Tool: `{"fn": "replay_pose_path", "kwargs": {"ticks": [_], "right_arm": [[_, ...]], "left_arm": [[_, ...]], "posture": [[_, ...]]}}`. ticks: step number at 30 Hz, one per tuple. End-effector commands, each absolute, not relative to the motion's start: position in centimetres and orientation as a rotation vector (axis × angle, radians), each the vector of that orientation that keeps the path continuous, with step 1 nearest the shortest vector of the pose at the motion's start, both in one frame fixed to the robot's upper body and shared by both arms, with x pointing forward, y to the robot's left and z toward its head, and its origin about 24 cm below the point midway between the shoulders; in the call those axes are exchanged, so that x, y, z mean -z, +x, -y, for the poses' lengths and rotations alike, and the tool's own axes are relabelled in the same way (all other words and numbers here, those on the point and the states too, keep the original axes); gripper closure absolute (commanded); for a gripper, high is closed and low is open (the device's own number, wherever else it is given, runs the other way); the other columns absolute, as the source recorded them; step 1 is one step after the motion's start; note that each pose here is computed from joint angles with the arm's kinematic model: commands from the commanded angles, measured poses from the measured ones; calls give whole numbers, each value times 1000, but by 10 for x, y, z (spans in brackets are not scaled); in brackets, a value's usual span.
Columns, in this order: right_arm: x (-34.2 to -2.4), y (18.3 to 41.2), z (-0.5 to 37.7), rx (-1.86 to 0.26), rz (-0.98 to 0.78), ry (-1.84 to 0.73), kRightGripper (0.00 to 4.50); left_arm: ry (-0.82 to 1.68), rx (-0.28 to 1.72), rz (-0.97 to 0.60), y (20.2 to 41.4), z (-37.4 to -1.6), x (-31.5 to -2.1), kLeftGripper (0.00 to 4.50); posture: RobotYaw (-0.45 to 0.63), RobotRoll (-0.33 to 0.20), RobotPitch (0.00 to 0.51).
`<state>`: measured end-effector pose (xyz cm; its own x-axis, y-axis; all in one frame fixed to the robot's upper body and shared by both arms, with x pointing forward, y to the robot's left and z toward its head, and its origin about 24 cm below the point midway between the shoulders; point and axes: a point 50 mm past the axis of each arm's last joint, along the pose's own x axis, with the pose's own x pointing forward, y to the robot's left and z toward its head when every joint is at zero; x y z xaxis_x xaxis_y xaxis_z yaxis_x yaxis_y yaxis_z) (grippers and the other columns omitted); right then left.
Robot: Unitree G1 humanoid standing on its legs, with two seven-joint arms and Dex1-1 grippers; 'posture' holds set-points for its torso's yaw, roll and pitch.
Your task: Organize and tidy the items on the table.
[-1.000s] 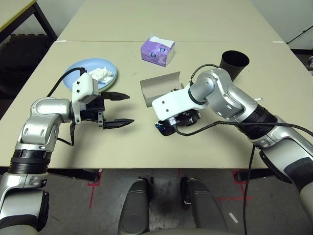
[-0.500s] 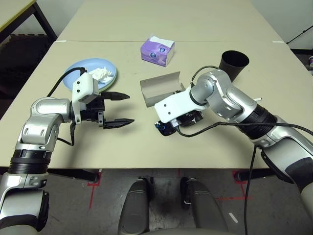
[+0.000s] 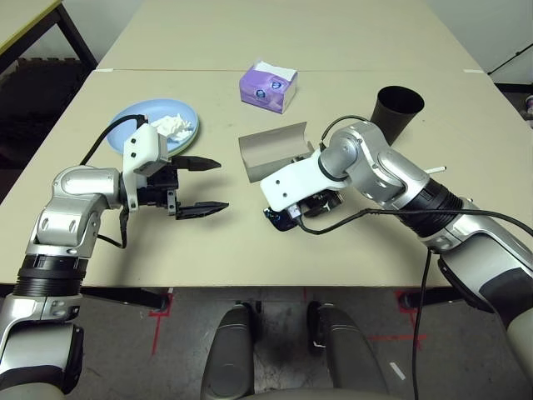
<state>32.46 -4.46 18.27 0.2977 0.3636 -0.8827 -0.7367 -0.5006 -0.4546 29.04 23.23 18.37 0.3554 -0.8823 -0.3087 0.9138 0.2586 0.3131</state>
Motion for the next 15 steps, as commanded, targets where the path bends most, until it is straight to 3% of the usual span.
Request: {"fn": "replay_pose_path", "kwargs": {"ticks": [1,15], "right_arm": [[-185,325,43,-1398,-342,-1588,0],[-198,328,48,-1394,-347,-1599,0]], "left_arm": [[495,1225,-80,287,-233,-183,12],[496,1226,-82,288,-233,-183,12]], "posture": [[76,0,168],[72,0,161]]}}
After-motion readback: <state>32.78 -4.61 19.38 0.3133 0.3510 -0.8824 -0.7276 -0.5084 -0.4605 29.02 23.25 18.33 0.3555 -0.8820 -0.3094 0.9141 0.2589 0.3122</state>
